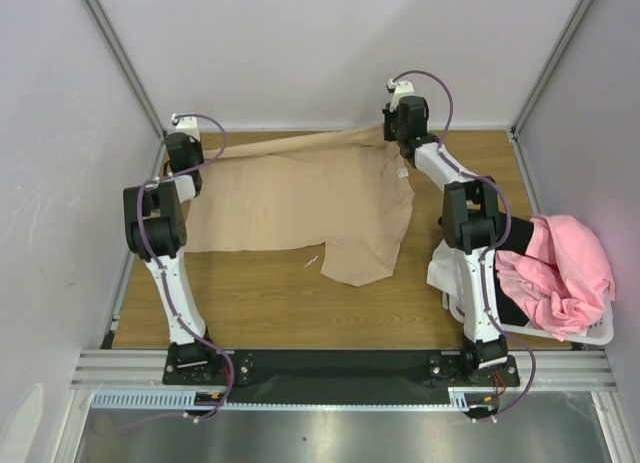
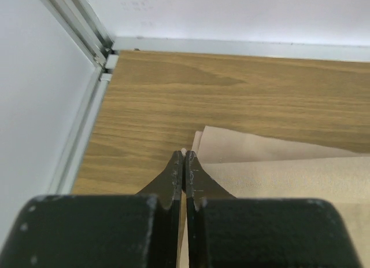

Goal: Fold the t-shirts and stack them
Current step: Fold the tshirt

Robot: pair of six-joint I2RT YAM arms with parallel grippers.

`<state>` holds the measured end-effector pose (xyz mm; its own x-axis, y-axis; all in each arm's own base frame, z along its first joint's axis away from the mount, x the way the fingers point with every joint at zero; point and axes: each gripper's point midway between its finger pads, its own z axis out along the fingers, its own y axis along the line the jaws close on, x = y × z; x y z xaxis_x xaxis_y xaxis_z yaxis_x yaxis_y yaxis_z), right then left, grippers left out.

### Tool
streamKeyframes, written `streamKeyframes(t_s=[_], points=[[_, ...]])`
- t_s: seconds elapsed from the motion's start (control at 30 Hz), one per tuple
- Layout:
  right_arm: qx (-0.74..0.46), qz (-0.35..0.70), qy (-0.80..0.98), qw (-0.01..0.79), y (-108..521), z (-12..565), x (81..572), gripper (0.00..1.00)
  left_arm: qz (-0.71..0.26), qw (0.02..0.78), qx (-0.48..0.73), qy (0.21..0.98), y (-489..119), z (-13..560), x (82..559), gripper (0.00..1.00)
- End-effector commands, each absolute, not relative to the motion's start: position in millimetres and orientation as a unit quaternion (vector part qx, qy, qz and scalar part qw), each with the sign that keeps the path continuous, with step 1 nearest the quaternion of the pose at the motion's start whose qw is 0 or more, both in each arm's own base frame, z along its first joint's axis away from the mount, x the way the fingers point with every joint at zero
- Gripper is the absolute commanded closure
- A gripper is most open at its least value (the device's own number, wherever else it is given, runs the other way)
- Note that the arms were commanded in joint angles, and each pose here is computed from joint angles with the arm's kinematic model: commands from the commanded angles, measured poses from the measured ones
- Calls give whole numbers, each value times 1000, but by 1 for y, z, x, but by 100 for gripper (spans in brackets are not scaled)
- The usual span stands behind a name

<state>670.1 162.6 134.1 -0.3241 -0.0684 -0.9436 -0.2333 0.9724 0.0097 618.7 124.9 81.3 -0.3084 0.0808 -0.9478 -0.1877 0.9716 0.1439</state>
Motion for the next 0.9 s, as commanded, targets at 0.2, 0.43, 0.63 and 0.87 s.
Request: streamKeyframes(t_s=[0.2,0.43,0.63,0.87], points=[[-72,75,810,577,148,169,639,100,144,649,-18,747,141,158,602,100],[-69,80,829,550,152,152,623,100,145,623,9,769,137,149,593,100],[-65,82,848,519,153,137,609,100,145,596,43,789,131,136,579,100],[-58,86,862,496,153,126,591,100,152,573,54,803,132,127,570,100]])
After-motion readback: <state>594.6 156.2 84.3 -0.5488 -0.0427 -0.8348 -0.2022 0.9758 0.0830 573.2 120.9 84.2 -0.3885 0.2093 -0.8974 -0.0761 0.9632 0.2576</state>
